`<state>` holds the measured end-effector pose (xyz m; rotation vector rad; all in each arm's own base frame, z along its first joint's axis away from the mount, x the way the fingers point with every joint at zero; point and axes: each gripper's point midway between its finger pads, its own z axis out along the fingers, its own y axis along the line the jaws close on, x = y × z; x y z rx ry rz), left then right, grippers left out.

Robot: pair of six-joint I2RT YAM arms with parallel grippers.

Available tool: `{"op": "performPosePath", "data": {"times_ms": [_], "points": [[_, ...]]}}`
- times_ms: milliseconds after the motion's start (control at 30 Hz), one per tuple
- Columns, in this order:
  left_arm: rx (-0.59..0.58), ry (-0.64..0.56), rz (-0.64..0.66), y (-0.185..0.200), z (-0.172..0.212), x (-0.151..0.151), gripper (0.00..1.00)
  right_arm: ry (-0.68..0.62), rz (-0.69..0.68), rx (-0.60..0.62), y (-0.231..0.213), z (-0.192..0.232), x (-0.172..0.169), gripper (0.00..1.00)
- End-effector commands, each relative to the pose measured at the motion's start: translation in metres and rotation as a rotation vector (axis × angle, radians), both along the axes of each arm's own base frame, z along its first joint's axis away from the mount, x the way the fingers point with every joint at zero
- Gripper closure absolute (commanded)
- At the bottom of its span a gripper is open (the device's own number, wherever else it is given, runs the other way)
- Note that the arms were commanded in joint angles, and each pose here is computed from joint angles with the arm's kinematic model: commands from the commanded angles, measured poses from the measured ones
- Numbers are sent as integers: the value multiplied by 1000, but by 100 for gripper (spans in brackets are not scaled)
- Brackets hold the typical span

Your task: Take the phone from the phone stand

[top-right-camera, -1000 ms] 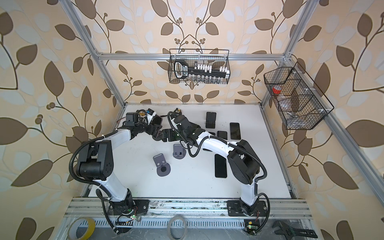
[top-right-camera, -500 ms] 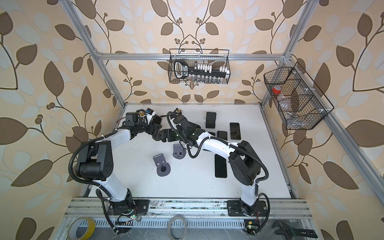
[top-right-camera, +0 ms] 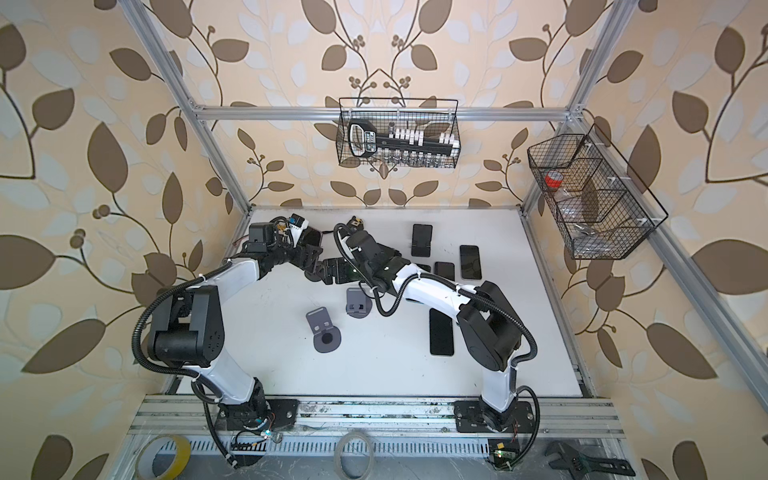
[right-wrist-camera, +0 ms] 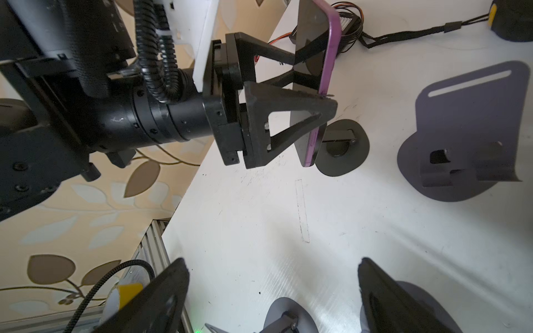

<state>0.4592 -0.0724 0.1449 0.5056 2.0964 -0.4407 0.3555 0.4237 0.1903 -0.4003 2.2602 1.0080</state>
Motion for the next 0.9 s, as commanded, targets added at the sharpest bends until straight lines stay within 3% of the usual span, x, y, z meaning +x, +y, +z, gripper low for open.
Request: {"op": "performPosePath", "data": {"times_ms": [0,633,867], "points": [[-22,-140,21,3,56,13,53,-26,-1,19,-1,19,-6,8],[-6,-91,277,38,70,14,61,-13,30,32,12,16,-5,8],[-40,-79,271,35,71,14,65,-20,19,26,10,16,-4,8]]}}
